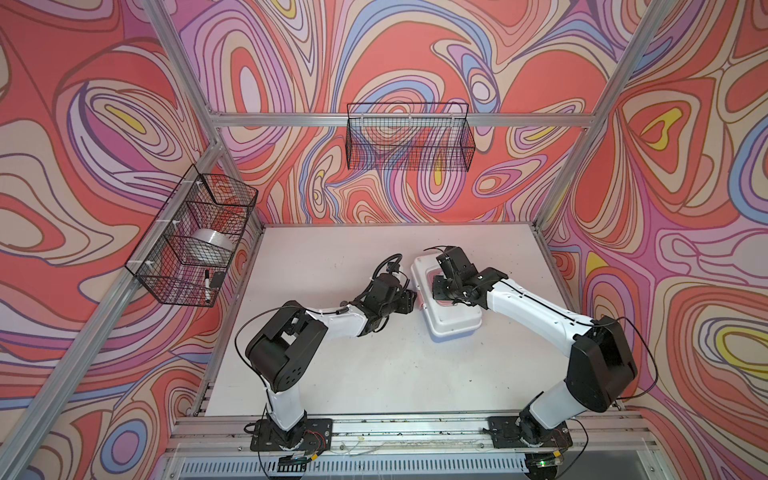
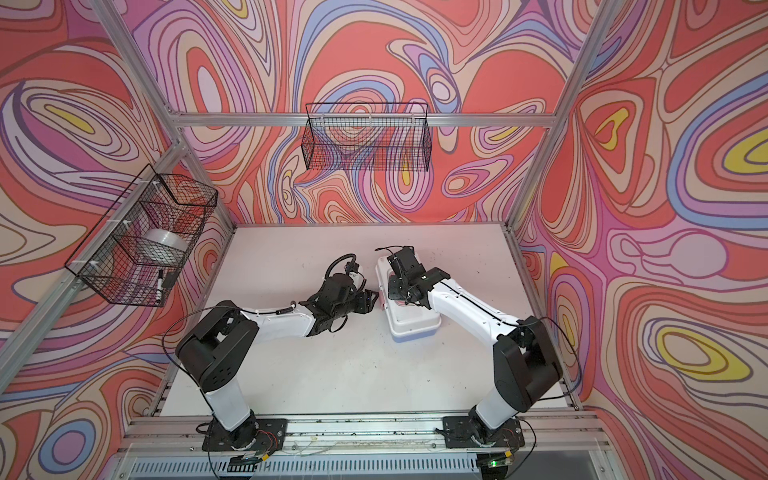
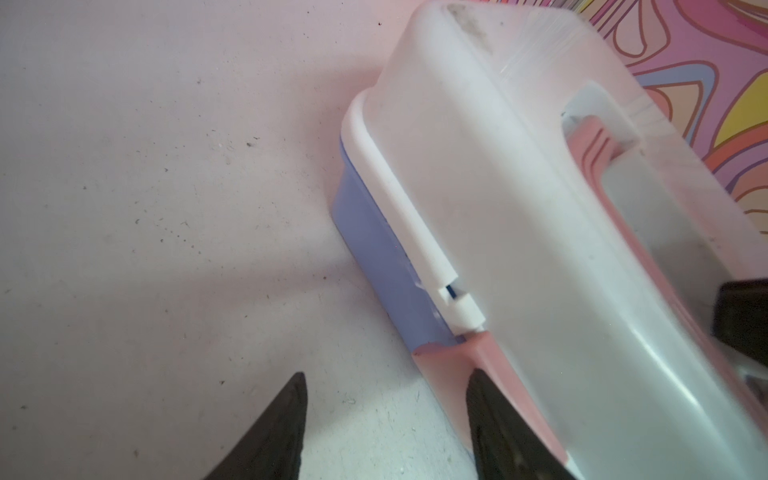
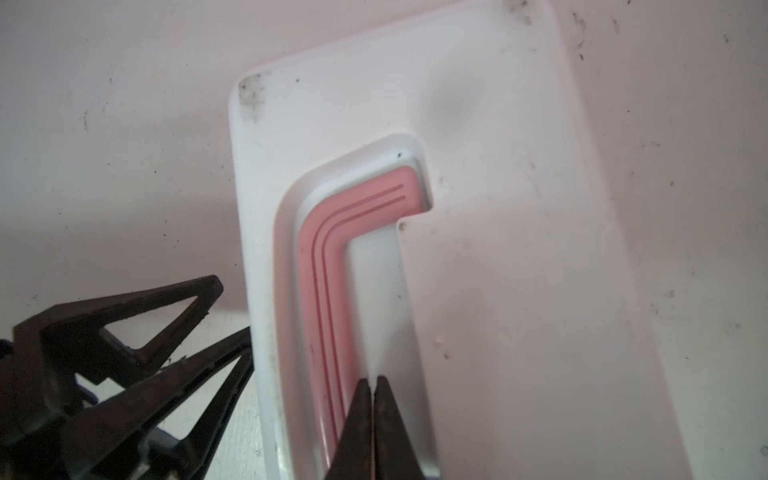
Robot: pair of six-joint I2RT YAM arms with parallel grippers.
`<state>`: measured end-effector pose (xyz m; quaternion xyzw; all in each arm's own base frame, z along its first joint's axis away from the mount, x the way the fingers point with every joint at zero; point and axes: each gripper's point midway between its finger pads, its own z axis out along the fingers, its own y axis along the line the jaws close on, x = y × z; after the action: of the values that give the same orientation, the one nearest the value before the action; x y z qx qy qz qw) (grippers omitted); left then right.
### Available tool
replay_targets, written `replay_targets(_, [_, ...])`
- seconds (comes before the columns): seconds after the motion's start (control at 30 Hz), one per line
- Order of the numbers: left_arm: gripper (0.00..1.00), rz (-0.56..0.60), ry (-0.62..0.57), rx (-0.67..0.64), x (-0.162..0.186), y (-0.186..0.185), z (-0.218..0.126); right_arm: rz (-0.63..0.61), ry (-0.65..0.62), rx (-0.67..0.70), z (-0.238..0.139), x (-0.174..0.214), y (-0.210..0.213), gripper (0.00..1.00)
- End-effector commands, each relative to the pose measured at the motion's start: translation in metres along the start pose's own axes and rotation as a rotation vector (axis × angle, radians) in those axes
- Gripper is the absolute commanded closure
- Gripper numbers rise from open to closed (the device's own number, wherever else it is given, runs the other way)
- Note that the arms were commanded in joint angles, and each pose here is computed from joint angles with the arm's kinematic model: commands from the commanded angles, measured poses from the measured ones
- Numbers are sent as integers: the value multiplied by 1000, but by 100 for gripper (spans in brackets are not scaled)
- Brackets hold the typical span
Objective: Pack the tool kit
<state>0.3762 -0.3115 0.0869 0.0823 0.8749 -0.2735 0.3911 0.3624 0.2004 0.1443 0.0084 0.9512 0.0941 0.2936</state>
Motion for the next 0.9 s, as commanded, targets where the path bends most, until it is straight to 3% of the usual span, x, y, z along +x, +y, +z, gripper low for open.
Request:
replay_targets(0.0, [39, -32, -29, 80, -8, -20, 5, 0, 41, -25, 9, 13, 1, 100])
replay_targets(0.33, [39, -42, -53, 98, -20, -30, 3, 11, 180, -43, 29, 61, -8, 100])
replay_targets(0.87, [39, -34, -35, 124, -20, -55, 11, 33, 253, -36, 39, 97, -21, 100])
